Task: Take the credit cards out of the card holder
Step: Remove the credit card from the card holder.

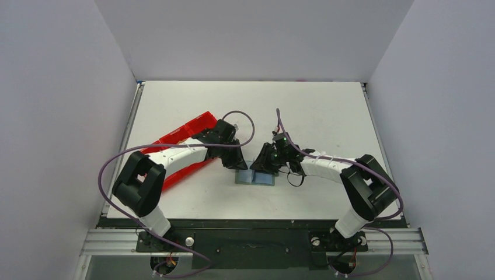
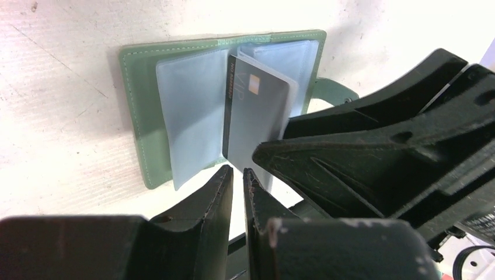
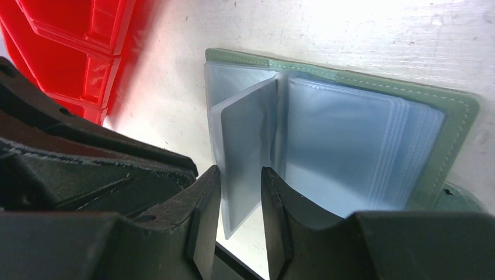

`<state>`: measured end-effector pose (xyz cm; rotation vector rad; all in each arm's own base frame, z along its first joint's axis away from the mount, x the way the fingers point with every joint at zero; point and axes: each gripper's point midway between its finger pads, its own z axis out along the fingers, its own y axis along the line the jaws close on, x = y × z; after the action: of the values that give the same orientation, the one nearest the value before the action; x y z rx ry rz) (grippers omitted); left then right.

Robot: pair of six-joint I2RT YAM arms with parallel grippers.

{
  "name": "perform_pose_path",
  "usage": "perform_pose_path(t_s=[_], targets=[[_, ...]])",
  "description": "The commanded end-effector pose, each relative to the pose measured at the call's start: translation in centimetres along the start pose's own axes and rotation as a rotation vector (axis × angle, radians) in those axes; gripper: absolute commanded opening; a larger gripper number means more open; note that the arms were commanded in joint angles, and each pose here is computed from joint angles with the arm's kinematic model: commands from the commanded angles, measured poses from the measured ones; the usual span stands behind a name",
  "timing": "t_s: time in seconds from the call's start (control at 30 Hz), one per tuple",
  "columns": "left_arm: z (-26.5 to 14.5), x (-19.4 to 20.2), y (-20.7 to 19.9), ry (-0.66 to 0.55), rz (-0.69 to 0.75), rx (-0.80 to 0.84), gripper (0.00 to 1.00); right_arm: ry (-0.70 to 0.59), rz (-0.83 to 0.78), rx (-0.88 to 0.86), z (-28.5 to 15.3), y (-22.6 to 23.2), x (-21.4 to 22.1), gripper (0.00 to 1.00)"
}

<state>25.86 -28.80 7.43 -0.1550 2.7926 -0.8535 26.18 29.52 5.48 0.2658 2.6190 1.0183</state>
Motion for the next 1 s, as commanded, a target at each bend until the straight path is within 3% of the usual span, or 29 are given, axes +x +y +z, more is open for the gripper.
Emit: perform_pose_path(t_s=[0.0, 0.53, 0.83, 0.97], targets=[[0.4, -1.1, -1.0, -0.023, 0.032, 0.009, 0.1, -0.059, -0.015, -0.044, -1.3, 1.0, -1.1, 0.28], [3.6, -0.2, -2.2, 0.038, 0.076, 0.003, 0.1, -0.106, -0.072, 0.166, -4.1, -3.7, -1.0, 0.27], [4.7, 0.0, -4.3, 0.062, 0.12, 0.023, 0.1, -0.203, -0.084, 0.209, -6.8, -3.7, -2.8, 0.27], [4.2, -0.8, -4.0, 0.029, 0.113, -0.006, 0.1, -0.185, -0.107, 0.221, -6.9, -3.3, -2.9, 0.27]])
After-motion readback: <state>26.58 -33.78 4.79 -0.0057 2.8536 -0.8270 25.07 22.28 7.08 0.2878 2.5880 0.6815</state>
